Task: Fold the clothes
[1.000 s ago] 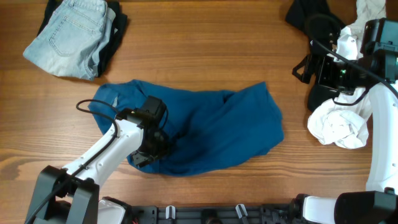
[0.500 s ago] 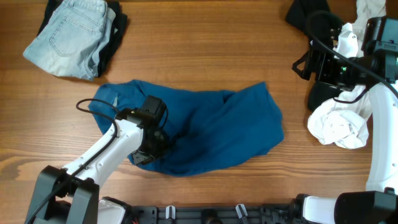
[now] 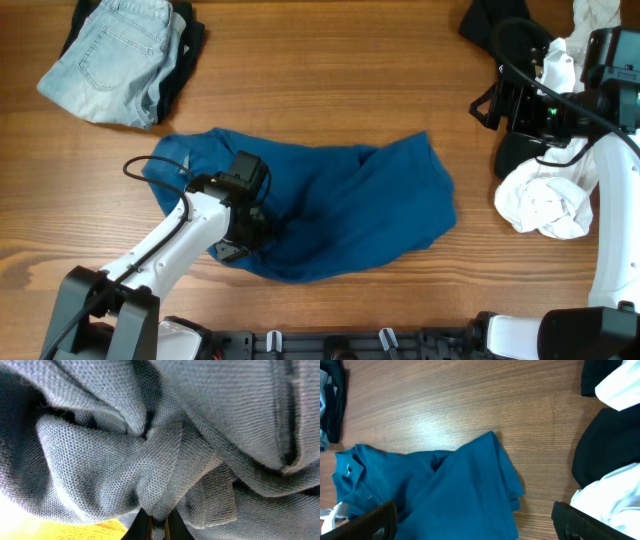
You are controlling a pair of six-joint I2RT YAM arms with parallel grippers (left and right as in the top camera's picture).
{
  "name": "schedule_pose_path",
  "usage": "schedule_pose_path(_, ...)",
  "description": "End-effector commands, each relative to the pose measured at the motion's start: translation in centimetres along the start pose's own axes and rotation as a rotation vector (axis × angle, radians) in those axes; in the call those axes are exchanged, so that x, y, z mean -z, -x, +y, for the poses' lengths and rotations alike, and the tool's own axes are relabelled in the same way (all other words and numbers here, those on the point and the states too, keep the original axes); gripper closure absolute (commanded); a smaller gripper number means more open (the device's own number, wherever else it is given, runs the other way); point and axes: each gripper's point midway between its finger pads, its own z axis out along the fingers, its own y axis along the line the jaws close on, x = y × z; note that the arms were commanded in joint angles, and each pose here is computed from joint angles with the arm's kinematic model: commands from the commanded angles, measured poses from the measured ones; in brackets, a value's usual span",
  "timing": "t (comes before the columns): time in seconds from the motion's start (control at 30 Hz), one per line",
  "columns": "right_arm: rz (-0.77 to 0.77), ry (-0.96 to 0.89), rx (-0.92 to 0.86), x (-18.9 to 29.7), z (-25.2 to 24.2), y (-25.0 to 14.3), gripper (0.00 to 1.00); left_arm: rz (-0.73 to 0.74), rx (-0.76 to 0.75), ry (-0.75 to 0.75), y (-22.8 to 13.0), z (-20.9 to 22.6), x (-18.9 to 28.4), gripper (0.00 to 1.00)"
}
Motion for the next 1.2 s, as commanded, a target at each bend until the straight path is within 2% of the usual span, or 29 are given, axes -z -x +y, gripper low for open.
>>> schedule_pose_path(0.0, 0.009, 0.024, -0.007, -0.2, 0.4, 0.0, 0.01, -0.011, -0.004, 0.002, 0.4, 0.0, -0.2, 0.96)
schedule_pose_path(0.33, -0.007, 0.024, 0.002, -0.2, 0.4, 0.4, 0.01, -0.023, -0.039, -0.011, 1.2, -1.1, 2.1, 0.94)
schedule_pose_path(0.4, -0.009, 0.024, 0.002, -0.2, 0.4, 0.4, 0.01, -0.026, -0.07, -0.012, 1.3, -1.4, 2.7, 0.73)
schedule_pose_path(0.43, -0.01, 0.023, 0.004, -0.2, 0.4, 0.4, 0.01, -0.026, -0.071, -0.013, 1.3, -1.4, 2.7, 0.66)
schedule_pose_path(0.47, -0.01, 0.021, 0.003, -0.2, 0.4, 0.4, 0.01, -0.026, -0.07, -0.012, 1.3, -1.4, 2.7, 0.65)
schedule_pose_path(0.53, -0.012, 0.021, 0.005, -0.2, 0.4, 0.5, 0.01, -0.025, -0.071, -0.011, 1.3, -1.3, 2.7, 0.66)
schedule_pose_path(0.6, -0.013, 0.021, 0.005, -0.2, 0.4, 0.5, 0.01, -0.024, -0.07, -0.011, 1.3, -1.3, 2.7, 0.72)
schedule_pose_path(0.67, -0.016, 0.02, 0.007, -0.2, 0.4, 0.6, 0.01, -0.024, -0.07, -0.011, 1.3, -1.3, 2.7, 0.74)
schedule_pose_path(1.17, -0.055, 0.022, 0.022, -0.2, 0.4, 1.6, 0.01, 0.024, -0.065, 0.038, 0.2, 0.1, 0.9, 0.66)
